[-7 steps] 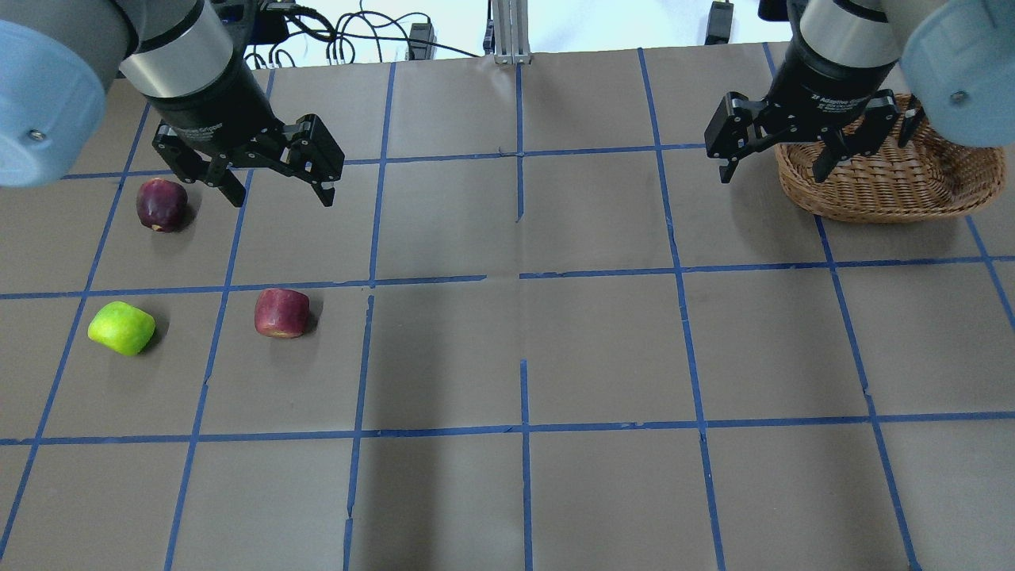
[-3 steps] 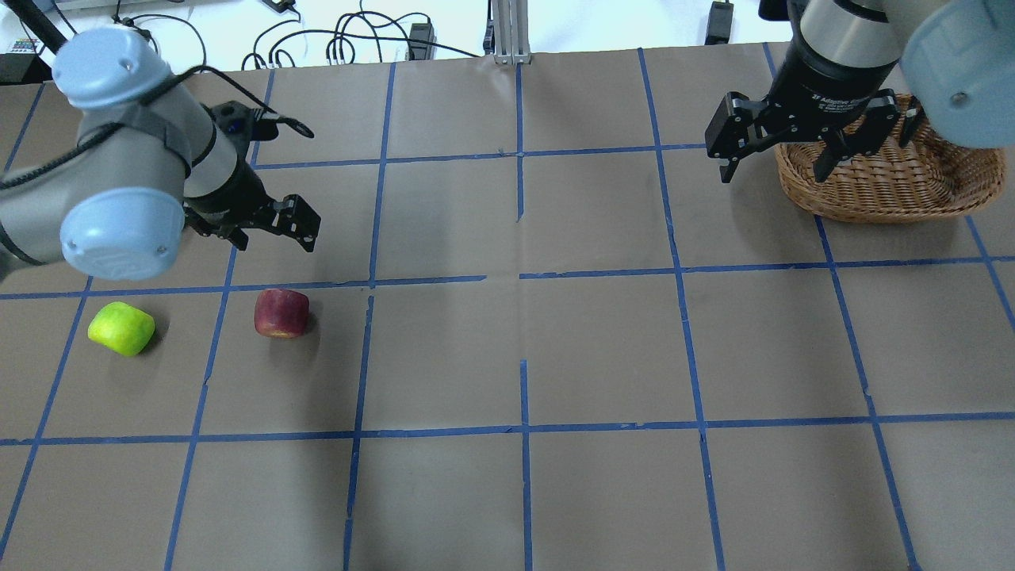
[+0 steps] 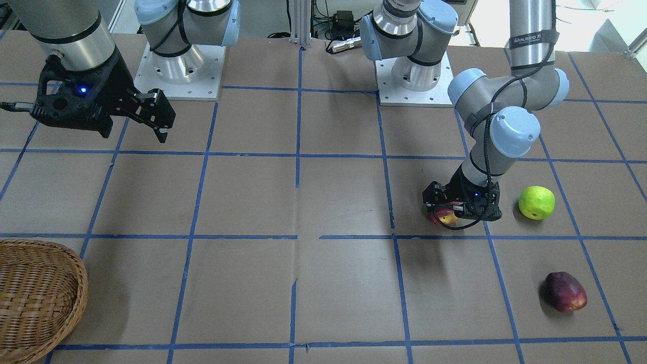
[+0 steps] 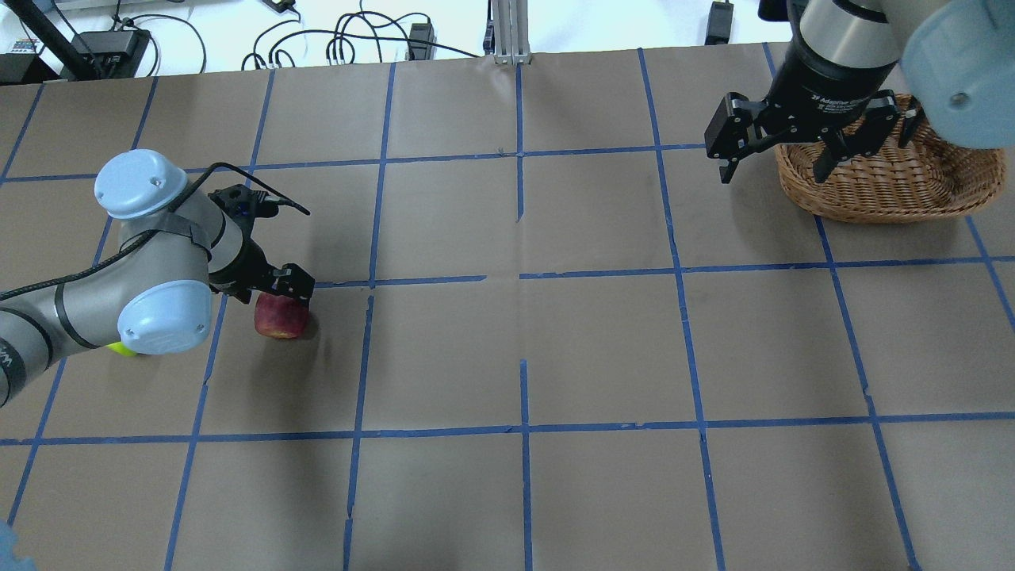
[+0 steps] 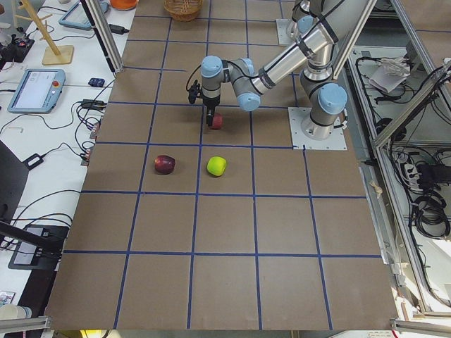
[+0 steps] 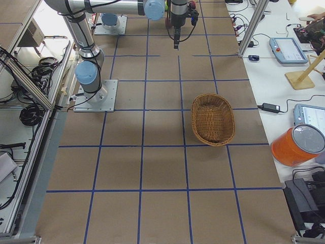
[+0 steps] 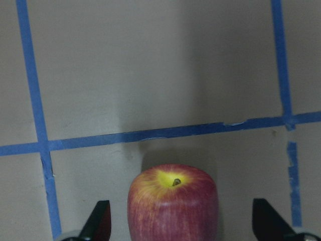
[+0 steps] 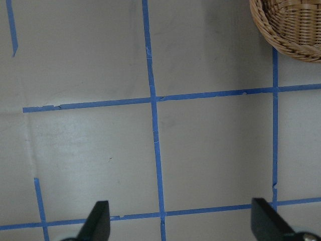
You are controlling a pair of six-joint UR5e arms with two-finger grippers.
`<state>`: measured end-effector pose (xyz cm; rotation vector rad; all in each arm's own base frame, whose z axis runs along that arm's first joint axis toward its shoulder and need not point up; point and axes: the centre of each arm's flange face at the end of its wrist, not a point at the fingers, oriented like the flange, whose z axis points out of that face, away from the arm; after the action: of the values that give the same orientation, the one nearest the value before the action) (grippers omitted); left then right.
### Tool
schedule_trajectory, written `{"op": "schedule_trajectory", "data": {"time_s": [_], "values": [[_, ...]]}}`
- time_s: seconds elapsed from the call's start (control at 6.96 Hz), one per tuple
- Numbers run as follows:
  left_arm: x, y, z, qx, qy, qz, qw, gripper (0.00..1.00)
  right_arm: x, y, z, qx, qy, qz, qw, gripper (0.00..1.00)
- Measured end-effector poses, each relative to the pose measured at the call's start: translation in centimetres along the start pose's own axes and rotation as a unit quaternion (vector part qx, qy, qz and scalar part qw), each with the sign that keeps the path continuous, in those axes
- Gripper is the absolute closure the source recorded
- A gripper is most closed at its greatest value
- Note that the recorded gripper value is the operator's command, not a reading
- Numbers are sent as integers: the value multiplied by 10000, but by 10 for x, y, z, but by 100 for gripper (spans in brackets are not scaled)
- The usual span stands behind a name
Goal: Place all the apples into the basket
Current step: 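Close the left gripper around the red apple, then carry the red apple to the table center and release it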
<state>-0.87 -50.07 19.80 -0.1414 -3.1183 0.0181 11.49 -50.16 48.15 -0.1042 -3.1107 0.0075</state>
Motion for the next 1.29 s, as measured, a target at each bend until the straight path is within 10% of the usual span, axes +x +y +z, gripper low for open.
{"op": "schedule_trajectory", "data": {"time_s": [0.29,0.86,1.29], "values": [[-1,-1,20,-147,43,-19,9999,69,0,0,0,2,2,3,10000,0],[46,-33,-4,18,57,-818,9966,73,0,0,0,3,7,2,10000,0],[225,-92,-41,-10,746,-1890,9791,72,-1,0,6,-58,8,-30,10000,0]]}}
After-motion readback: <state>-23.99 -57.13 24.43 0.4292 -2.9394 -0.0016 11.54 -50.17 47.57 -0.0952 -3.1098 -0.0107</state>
